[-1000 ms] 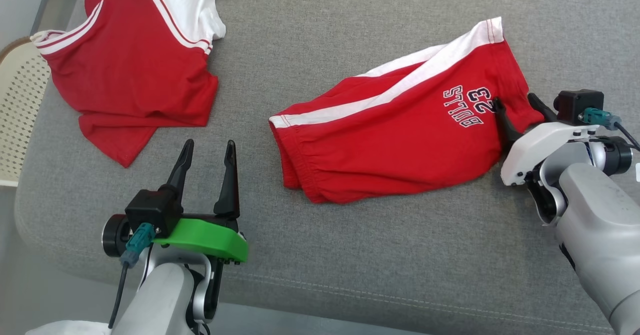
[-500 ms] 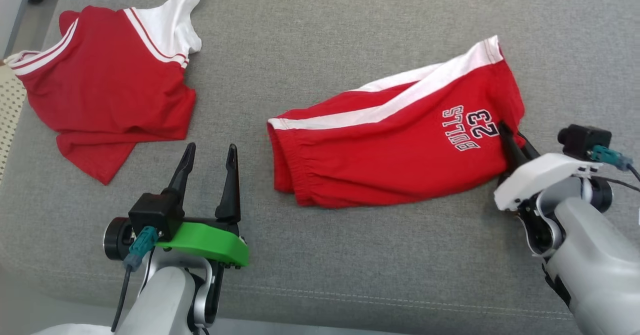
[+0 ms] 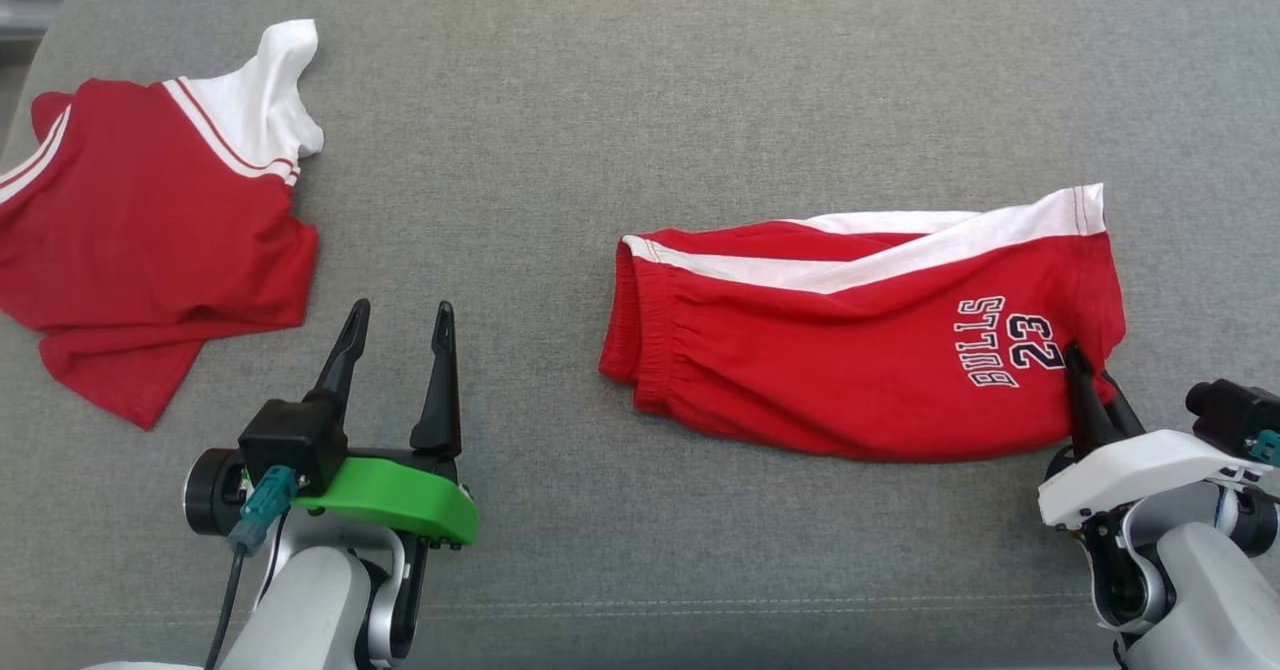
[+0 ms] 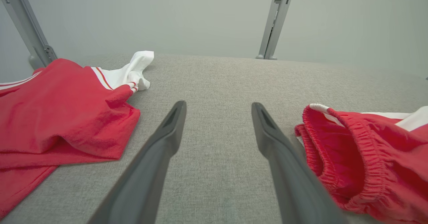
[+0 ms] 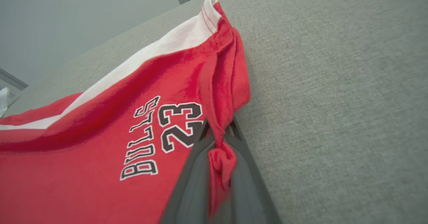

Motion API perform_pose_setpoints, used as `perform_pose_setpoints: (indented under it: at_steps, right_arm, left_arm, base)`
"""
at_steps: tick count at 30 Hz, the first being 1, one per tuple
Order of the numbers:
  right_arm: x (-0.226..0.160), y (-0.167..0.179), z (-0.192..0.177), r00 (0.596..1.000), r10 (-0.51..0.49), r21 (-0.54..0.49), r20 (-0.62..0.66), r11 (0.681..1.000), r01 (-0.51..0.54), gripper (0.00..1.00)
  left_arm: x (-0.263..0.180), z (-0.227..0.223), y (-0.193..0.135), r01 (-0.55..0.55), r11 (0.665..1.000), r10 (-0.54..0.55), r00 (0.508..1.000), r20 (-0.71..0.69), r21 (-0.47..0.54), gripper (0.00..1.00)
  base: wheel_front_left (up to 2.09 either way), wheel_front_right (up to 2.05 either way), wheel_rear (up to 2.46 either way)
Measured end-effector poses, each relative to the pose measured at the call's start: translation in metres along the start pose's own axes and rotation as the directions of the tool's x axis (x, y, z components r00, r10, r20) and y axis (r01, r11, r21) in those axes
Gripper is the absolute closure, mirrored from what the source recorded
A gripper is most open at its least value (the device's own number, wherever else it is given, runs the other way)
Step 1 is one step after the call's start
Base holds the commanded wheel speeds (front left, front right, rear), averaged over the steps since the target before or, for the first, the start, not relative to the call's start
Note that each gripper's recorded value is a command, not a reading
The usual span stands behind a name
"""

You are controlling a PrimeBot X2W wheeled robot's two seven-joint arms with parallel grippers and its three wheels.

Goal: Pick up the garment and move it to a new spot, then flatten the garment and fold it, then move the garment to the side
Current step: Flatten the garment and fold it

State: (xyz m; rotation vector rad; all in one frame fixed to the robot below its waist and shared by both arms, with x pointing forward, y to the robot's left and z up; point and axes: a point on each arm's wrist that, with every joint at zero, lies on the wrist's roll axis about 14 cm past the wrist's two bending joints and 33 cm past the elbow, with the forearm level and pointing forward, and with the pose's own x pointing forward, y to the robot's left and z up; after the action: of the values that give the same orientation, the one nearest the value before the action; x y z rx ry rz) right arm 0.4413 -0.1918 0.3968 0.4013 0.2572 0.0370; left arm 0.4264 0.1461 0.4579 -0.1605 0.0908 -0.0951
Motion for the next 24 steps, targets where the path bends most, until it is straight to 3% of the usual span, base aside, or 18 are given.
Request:
perform_pose_setpoints:
  at_steps: [6,10,15,16,17,18,23,24]
  right_arm:
    - [0.005,0.016,0.022,0.997,0.053,-0.108,0.049,0.993,-0.047,1.0]
    - [0.013,0.064,0.037,0.98,0.175,-0.178,0.1,0.972,-0.155,1.0]
    - [0.007,0.145,0.032,0.925,0.369,-0.244,0.092,0.909,-0.338,1.0]
    - [0.007,0.145,0.032,0.925,0.369,-0.244,0.092,0.909,-0.338,1.0]
    - [0.002,0.174,0.024,0.899,0.433,-0.241,0.061,0.881,-0.408,1.0]
    - [0.002,0.174,0.024,0.899,0.433,-0.241,0.061,0.881,-0.408,1.0]
    - [-0.008,0.221,0.001,0.839,0.544,-0.217,-0.027,0.816,-0.536,1.0]
    - [-0.012,0.238,-0.019,0.806,0.584,-0.212,-0.097,0.779,-0.59,1.0]
  left_arm:
    - [0.004,0.005,-0.011,0.031,1.0,-0.031,1.0,0.007,-0.001,0.0]
    - [0.001,0.009,-0.013,0.037,0.999,-0.037,0.999,0.011,0.001,0.0]
    - [-0.003,0.012,-0.011,0.028,1.0,-0.028,0.999,0.019,0.002,0.0]
    - [-0.003,0.012,-0.011,0.028,1.0,-0.028,0.999,0.019,0.002,0.0]
    - [-0.005,0.013,-0.01,0.023,1.0,-0.023,1.0,0.017,-0.004,0.0]
    - [-0.005,0.013,-0.01,0.023,1.0,-0.023,1.0,0.017,-0.004,0.0]
    - [-0.01,0.01,-0.008,0.011,1.0,-0.011,1.0,0.008,-0.012,0.0]
    - [-0.013,0.008,-0.007,0.006,1.0,-0.006,1.0,0.002,-0.017,0.0]
  base:
    - [0.0,0.0,0.0]
    - [0.0,0.0,0.0]
    - [0.0,0.0,0.0]
    - [0.0,0.0,0.0]
    - [0.0,0.0,0.0]
    - [0.0,0.0,0.0]
    - [0.0,0.0,0.0]
    - [0.0,0.0,0.0]
